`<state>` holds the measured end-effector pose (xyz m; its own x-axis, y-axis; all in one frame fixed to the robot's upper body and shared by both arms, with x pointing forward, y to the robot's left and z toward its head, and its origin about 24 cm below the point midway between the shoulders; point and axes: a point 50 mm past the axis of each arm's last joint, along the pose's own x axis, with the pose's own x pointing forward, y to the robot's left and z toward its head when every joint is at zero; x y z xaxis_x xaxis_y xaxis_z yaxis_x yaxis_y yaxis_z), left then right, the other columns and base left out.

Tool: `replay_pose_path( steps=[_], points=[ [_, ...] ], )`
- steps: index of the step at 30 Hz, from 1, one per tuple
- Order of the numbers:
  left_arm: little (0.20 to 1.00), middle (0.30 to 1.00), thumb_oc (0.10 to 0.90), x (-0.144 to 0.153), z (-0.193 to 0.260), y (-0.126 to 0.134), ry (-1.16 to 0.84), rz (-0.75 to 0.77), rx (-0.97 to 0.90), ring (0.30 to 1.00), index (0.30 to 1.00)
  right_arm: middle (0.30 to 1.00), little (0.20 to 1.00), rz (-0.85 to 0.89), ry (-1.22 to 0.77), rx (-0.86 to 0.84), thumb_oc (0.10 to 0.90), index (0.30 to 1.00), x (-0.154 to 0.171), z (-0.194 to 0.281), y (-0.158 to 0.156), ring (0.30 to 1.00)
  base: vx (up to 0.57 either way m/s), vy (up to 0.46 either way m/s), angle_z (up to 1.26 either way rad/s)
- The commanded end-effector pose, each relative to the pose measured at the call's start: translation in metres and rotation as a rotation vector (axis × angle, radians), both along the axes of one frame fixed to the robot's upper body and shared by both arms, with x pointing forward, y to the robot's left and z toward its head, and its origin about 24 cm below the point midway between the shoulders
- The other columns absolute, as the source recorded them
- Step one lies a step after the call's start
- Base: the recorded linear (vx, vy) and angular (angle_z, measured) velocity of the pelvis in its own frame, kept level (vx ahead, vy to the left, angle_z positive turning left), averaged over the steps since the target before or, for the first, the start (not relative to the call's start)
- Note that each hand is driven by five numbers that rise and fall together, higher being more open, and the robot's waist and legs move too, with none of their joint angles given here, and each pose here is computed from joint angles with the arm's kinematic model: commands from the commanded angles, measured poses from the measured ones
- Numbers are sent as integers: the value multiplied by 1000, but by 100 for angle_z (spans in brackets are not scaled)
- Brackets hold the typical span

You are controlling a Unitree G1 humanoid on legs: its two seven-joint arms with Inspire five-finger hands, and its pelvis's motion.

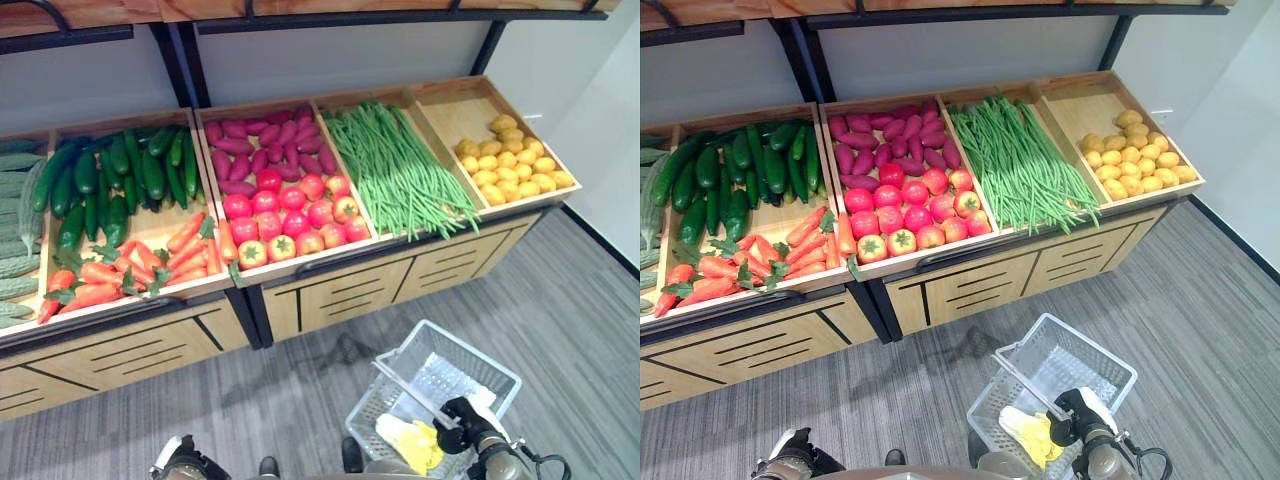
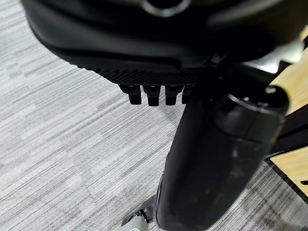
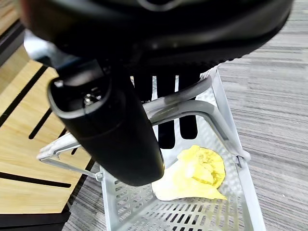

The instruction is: Get the vegetables into the basket

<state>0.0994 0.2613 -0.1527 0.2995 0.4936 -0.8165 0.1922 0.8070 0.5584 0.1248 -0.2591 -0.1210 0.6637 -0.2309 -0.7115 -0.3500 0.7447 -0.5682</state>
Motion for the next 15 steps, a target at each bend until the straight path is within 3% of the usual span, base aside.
replay_pose_path(
  steps=[1, 3, 4, 6, 10, 13, 15],
  points=[
    [1000, 1000, 900, 5, 13, 31, -15, 39, 115, 1000, 1000, 300, 300, 43, -166, -1, 400, 300, 24, 18, 2, 300, 0, 0, 0],
    [1000, 1000, 900, 8, 14, 33, -29, 36, 125, 1000, 1000, 300, 300, 38, -158, -19, 400, 300, 22, 16, -2, 300, 0, 0, 0],
    [1000, 1000, 900, -30, 6, 32, 52, 63, 140, 1000, 1000, 300, 300, -13, -183, -42, 400, 300, 23, 16, -7, 300, -29, -2, 4],
    [1000, 1000, 900, -6, 9, 27, -10, 3, 138, 1000, 1000, 300, 300, -16, -142, -57, 400, 300, 15, 11, -11, 300, 2, 8, 10],
    [1000, 1000, 900, -4, 10, 26, -64, 20, 143, 1000, 1000, 300, 300, -65, -106, -87, 400, 300, 6, 2, -12, 300, 7, -7, 42],
    [1000, 1000, 900, 16, 18, 30, -160, -23, 188, 1000, 1000, 300, 300, -86, -84, -108, 400, 300, 1, -3, -14, 300, -6, -8, 26],
    [1000, 1000, 900, 16, 20, 34, -190, 32, 181, 1000, 1000, 300, 300, -112, -69, -113, 400, 300, -3, -6, -14, 300, 10, -13, 28]
  ],
)
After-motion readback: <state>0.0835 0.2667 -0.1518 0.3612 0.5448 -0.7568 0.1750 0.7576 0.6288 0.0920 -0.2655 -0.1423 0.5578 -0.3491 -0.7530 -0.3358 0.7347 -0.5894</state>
